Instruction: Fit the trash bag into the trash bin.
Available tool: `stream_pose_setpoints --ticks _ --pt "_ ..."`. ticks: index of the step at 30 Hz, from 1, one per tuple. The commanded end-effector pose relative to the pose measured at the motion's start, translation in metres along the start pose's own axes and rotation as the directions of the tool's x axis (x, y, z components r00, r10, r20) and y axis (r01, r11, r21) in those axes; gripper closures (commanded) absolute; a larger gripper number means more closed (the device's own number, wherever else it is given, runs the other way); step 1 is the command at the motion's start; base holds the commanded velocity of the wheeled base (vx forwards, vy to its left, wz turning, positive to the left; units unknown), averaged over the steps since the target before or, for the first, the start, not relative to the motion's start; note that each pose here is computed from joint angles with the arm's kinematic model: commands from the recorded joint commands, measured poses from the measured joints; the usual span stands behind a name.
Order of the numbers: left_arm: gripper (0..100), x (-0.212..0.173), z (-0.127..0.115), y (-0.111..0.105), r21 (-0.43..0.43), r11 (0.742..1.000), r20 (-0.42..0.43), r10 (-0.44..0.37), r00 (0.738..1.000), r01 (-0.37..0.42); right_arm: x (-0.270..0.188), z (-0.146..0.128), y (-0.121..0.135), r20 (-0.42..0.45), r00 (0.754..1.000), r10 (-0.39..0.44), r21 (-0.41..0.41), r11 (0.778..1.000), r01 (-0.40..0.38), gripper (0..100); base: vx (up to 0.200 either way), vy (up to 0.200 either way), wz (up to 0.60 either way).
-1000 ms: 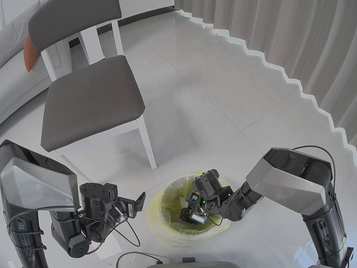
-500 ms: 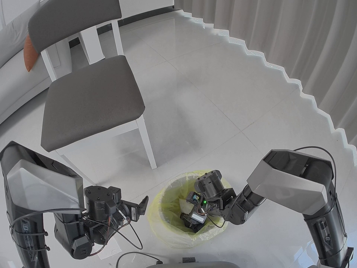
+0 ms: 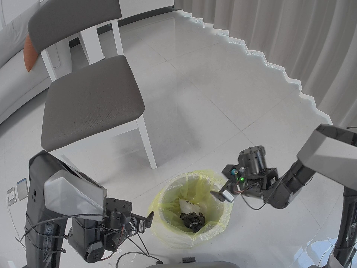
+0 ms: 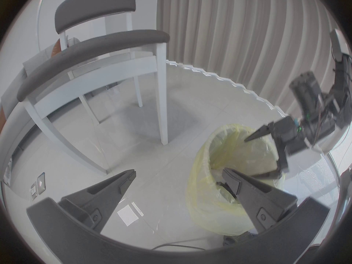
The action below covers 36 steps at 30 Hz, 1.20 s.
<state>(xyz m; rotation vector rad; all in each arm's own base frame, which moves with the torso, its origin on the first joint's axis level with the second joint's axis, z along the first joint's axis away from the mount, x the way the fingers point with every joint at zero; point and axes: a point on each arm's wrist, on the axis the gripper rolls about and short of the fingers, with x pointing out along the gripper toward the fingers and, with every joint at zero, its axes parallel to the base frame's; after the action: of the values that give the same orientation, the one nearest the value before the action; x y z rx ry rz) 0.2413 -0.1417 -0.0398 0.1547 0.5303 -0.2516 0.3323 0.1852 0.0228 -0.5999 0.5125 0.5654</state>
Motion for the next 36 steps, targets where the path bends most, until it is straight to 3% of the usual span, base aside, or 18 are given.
stream_pose_setpoints --ticks 1,6,11,17,23,27,36 --pt "0 0.020 -0.023 0.003 0.019 0.999 -0.060 0.027 0.998 -0.026 -0.040 0.000 -0.046 0.032 0.993 -0.112 0.086 0.990 0.109 0 0.000 0.000 0.00" --pt "0 0.040 -0.035 0.011 0.068 0.997 -0.081 0.048 0.996 -0.042 -0.050 -0.014 -0.077 -0.008 0.983 -0.182 0.136 0.974 0.181 0 0.000 0.000 0.00" --pt "0 0.060 -0.019 0.010 0.110 0.994 0.008 0.026 1.000 -0.027 -0.047 -0.015 -0.079 -0.022 0.984 -0.178 0.138 0.974 0.179 0 0.000 0.000 0.00" --pt "0 0.071 -0.011 0.009 0.171 0.985 -0.003 0.032 0.999 -0.031 -0.039 -0.009 -0.081 -0.010 0.984 -0.177 0.132 0.975 0.177 0 0.000 0.000 0.00" --pt "0 0.080 -0.003 0.005 0.186 0.982 0.008 0.032 0.999 -0.033 -0.034 -0.012 -0.076 -0.041 0.989 -0.145 0.127 0.981 0.149 0 0.000 0.000 0.00" --pt "0 0.094 0.008 -0.002 0.187 0.982 0.066 0.026 0.997 -0.038 -0.021 -0.022 -0.063 -0.098 0.993 -0.066 0.118 0.990 0.077 0 0.000 0.000 0.00" --pt "0 0.074 0.011 0.012 0.185 0.981 0.077 0.049 0.996 -0.062 -0.002 -0.036 -0.055 -0.178 0.984 0.010 0.120 0.993 0.012 0 0.000 0.000 0.00"
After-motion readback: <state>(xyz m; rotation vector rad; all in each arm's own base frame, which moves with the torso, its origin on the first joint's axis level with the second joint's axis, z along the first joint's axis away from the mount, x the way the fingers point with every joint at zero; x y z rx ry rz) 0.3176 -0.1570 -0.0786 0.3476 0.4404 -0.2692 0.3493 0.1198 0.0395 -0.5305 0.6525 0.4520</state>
